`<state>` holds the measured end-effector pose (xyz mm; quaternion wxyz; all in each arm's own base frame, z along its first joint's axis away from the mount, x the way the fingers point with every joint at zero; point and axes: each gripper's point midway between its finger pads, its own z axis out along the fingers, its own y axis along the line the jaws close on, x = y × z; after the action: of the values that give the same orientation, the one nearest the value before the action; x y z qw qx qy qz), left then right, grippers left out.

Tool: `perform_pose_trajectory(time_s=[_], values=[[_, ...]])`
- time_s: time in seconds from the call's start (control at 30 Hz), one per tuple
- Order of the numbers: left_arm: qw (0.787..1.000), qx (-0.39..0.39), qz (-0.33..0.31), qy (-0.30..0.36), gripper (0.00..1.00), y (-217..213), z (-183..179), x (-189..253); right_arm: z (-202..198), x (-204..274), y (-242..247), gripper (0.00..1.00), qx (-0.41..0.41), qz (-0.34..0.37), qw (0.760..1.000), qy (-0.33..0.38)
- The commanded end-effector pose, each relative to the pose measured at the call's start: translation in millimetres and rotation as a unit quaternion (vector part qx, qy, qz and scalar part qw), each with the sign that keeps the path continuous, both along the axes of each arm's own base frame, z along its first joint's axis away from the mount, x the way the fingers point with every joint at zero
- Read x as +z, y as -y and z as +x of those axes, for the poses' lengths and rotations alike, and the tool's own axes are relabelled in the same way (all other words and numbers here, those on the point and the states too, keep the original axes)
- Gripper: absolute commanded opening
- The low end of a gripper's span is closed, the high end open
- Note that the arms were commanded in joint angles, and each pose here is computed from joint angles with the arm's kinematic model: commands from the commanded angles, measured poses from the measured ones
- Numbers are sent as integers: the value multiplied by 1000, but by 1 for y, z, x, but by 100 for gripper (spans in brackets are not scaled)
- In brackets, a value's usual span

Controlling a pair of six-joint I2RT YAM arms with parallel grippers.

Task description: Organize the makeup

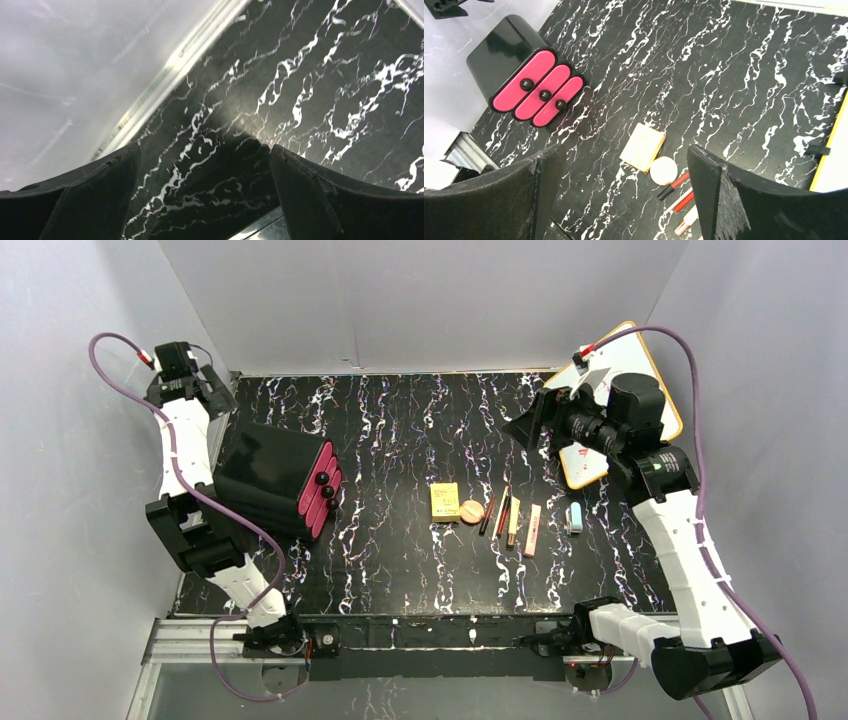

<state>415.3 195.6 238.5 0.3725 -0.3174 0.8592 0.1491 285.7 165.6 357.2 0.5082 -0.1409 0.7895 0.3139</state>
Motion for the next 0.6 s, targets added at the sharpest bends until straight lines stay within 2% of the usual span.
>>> perform_pose_trajectory(time_s=[0.0, 0.17, 0.33, 0.47, 0.57], values=[[999, 13, -30, 40, 98, 14, -8, 2, -1, 2, -14, 99, 24, 20, 999, 7], [996, 54, -65, 11, 98, 21, -26, -40, -7, -11, -53, 99, 67, 15, 998, -7], [994, 60, -83, -30, 99, 30, -46, -72, -38, -53, -139, 98, 144, -78, 986, -15], [994, 50, -93, -41, 98, 37, -55, -83, -64, -91, -207, 92, 202, -134, 970, -3], [993, 44, -98, -52, 98, 40, -58, -92, -53, -114, -239, 87, 202, -154, 967, 20]])
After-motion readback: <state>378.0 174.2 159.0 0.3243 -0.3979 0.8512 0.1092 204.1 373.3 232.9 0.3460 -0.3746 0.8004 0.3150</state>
